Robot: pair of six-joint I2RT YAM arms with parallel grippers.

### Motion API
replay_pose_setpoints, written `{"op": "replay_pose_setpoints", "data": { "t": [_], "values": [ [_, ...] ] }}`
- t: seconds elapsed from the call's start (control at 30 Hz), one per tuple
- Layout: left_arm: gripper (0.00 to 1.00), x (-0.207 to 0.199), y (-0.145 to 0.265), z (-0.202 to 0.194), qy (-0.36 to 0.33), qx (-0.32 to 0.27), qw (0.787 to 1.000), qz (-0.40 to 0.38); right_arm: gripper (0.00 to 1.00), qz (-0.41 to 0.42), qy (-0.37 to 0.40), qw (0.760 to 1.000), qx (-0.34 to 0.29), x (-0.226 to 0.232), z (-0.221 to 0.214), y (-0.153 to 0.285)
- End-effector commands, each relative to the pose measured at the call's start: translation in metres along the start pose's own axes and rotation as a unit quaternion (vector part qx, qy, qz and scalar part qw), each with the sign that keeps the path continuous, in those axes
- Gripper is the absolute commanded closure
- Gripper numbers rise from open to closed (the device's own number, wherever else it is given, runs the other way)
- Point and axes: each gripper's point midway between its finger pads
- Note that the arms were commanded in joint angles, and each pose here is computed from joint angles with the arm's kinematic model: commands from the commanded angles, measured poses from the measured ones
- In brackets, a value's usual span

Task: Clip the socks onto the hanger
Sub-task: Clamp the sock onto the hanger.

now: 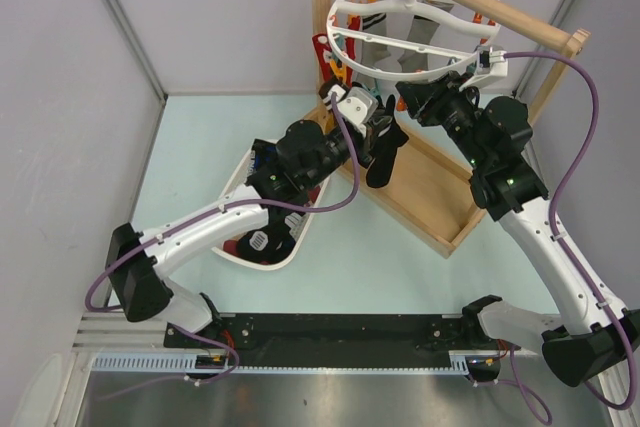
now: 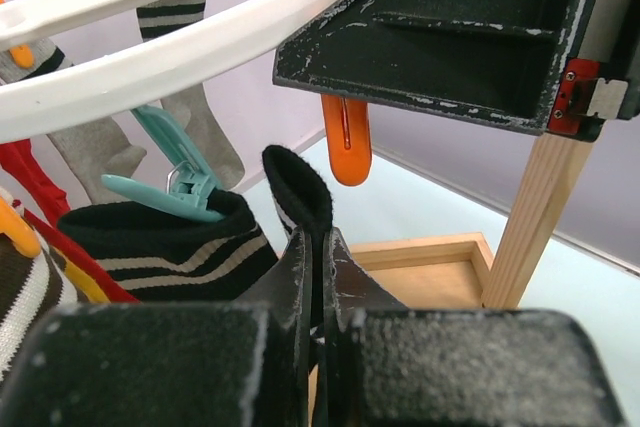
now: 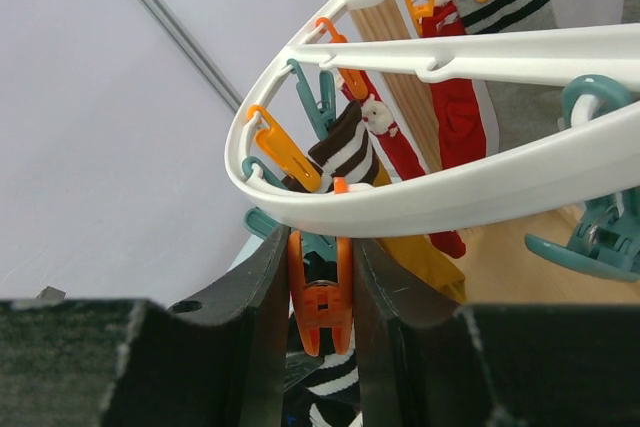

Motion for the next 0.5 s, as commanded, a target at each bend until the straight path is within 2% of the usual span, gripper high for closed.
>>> {"op": "replay_pose_setpoints", "data": {
  "t": [0.0, 0.3, 0.47],
  "values": [
    [1.00, 0.002, -0.004, 0.032, 0.016, -0.036, 0.999, 0.012, 1.00, -0.009, -0.009, 0.999, -0.053, 0.008, 0.033, 0.002],
    [1.00, -0.005, -0.007, 0.037, 0.016, -0.038, 0.999, 0.005, 1.00, -0.044, -0.009, 0.997, -0.068, -0.003, 0.034, -0.001],
    [1.00, -0.005, -0.010, 0.028, 0.007, -0.020, 1.000, 0.010, 1.00, -0.048, -0.010, 0.996, -0.074, -0.002, 0.035, -0.002]
  ]
}}
Point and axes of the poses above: each gripper's point midway between its finger pads, its own y axis back along the fingers, its own x axis along the line the jaws close on, z = x × y, and after that the axes turned 2 degrees about -y, right-handed
